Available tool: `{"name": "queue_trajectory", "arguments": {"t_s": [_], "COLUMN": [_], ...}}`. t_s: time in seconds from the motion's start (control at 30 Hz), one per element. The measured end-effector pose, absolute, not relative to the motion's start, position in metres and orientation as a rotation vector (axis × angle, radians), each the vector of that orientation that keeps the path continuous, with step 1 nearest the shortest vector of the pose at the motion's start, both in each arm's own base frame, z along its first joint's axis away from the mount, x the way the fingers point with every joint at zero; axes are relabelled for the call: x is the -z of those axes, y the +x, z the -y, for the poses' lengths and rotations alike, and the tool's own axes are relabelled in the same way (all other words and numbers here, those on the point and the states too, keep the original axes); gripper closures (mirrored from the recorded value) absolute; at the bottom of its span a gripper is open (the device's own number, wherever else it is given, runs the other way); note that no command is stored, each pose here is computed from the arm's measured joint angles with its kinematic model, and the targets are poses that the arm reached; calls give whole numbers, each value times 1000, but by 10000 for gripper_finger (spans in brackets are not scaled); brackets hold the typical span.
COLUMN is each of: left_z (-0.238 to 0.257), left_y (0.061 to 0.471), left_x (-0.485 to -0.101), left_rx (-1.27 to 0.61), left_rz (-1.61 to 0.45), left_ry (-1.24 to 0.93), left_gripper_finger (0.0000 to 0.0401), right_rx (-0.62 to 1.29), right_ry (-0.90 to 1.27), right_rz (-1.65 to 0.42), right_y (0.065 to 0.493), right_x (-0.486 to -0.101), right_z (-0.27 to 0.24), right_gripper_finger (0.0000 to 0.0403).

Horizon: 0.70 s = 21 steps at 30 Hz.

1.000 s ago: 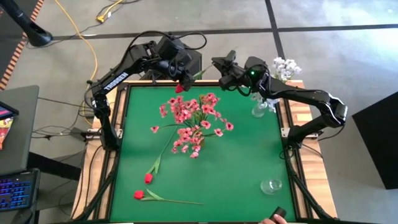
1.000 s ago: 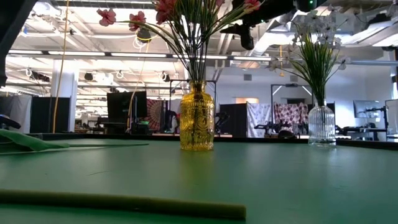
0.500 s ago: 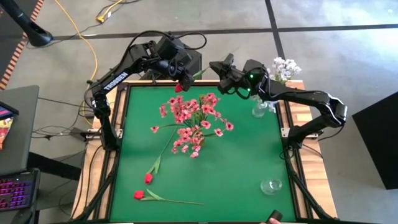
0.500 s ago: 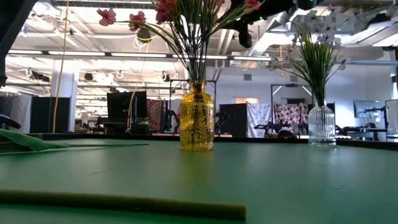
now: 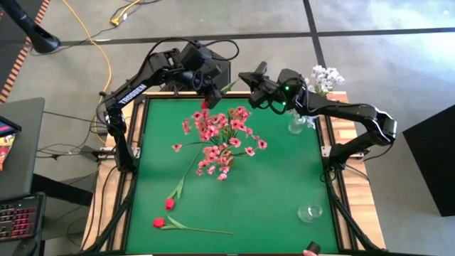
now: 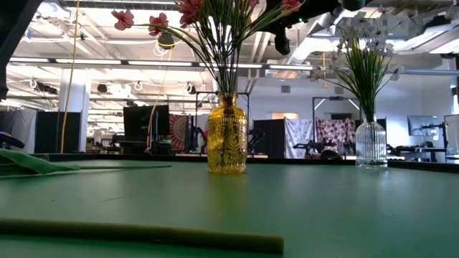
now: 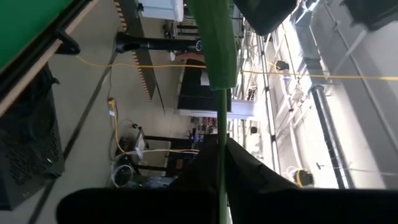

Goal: Sort flowers into vase by color
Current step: Put the red flower into the bottom transparent vase

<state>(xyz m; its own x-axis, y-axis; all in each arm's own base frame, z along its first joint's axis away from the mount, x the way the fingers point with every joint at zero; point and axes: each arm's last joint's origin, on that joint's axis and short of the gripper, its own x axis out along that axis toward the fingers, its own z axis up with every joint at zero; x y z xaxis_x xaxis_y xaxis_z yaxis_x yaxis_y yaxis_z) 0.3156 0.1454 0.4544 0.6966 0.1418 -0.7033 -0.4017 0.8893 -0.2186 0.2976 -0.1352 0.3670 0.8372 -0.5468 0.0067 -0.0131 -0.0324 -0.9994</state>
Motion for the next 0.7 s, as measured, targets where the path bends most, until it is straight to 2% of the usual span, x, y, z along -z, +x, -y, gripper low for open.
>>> {"name": "queue_trajectory", "arguments": {"t_s": [0.23, 0.37, 0.5, 0.7], "left_z": [-149, -152, -151, -147], "left_y": [312, 298, 274, 232], "left_x": [-457, -473, -502, -535], "left_rx": [-365, -376, -406, -530], "left_rz": [-734, -656, -500, -350], "left_ry": [-309, -248, -183, -95], "left_gripper_finger": [273, 231, 206, 196], "right_rx": [470, 470, 478, 413], "right_ry": [-1524, -1521, -1427, -1122], "right_rz": [-462, -462, -453, -444], "right_y": [297, 297, 293, 274], "right_x": [-367, -367, -372, -410], "right_z": [136, 136, 138, 153], "right_gripper_finger": [376, 376, 376, 376]}}
